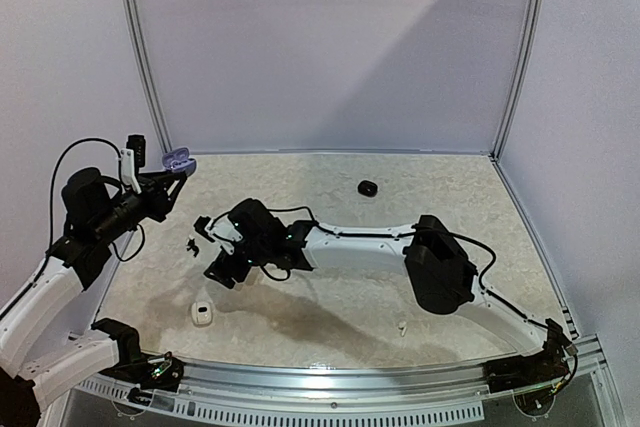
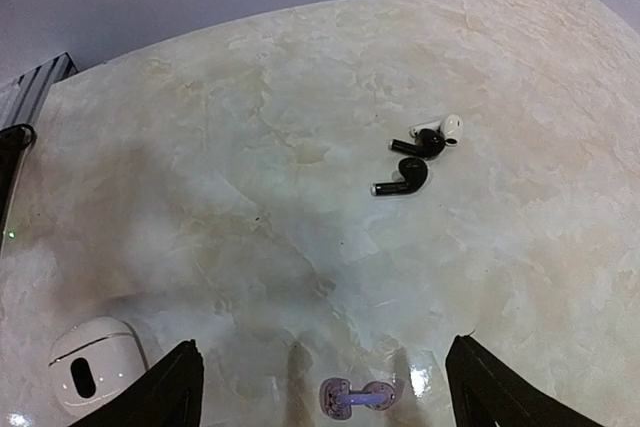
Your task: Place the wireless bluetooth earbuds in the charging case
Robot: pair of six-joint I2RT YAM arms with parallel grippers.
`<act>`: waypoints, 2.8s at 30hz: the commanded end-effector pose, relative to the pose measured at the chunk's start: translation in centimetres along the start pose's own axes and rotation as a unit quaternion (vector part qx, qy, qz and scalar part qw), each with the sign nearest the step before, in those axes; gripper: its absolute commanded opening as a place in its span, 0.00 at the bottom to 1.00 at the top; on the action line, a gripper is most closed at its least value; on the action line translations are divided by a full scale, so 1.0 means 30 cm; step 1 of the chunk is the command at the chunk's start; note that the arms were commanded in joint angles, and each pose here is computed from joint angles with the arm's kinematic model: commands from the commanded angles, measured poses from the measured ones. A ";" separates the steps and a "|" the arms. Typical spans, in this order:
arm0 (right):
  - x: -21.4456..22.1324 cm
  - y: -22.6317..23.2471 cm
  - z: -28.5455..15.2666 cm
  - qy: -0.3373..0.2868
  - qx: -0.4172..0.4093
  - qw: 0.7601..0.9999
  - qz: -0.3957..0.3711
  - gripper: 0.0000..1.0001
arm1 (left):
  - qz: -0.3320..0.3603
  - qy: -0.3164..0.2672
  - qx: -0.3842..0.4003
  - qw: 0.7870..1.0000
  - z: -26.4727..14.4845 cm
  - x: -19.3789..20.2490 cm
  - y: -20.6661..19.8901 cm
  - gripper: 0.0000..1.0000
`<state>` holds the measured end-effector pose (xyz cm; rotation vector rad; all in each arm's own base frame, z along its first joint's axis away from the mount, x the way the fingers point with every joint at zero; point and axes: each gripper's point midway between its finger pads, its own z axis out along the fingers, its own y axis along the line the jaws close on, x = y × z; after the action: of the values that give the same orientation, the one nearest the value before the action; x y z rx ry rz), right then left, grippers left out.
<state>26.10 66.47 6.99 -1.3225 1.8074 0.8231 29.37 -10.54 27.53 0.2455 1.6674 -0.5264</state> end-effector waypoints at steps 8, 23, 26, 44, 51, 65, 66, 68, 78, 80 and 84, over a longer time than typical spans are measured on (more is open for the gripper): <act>0.140 -0.033 0.077 0.032 0.016 0.999 -0.025 0.67 | 0.001 0.000 -0.006 1.000 0.009 -0.001 0.019 0.00; 0.195 -0.023 0.101 0.044 0.015 0.998 -0.034 0.35 | 0.002 -0.003 -0.010 1.000 0.010 -0.007 0.026 0.00; 0.190 -0.023 0.096 0.042 0.015 0.998 -0.033 0.31 | 0.003 -0.004 -0.010 1.000 0.009 -0.010 0.026 0.00; 0.212 -0.343 -0.331 0.021 0.255 0.961 0.106 0.24 | 0.032 0.014 0.061 0.998 0.016 0.023 -0.058 0.00; 0.460 -0.502 -0.655 0.065 0.389 0.890 0.227 0.20 | 0.047 0.031 0.122 0.991 0.028 0.053 -0.157 0.00; 0.780 -0.484 -1.016 0.102 0.496 0.796 0.333 0.19 | 0.064 0.037 0.178 0.981 0.054 0.064 -0.263 0.00; 0.788 -0.482 -1.014 0.103 0.496 0.794 0.337 0.19 | 0.066 0.036 0.178 0.981 0.055 0.059 -0.264 0.00; 0.800 -0.478 -1.008 0.104 0.494 0.791 0.345 0.20 | 0.068 0.035 0.178 0.981 0.057 0.055 -0.266 0.00; 0.841 -0.465 -1.001 0.130 0.494 0.785 0.351 0.31 | 0.076 0.033 0.170 0.982 0.062 0.043 -0.258 0.00; 0.838 -0.464 -0.995 0.130 0.490 0.788 0.350 0.33 | 0.079 0.032 0.169 0.982 0.063 0.042 -0.257 0.00; 0.831 -0.461 -0.980 0.129 0.481 0.793 0.351 0.36 | 0.081 0.032 0.168 0.982 0.063 0.043 -0.255 0.00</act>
<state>29.93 26.40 1.53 -0.0197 2.3959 -0.0232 27.25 -17.99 26.29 0.6266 1.6409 -0.6990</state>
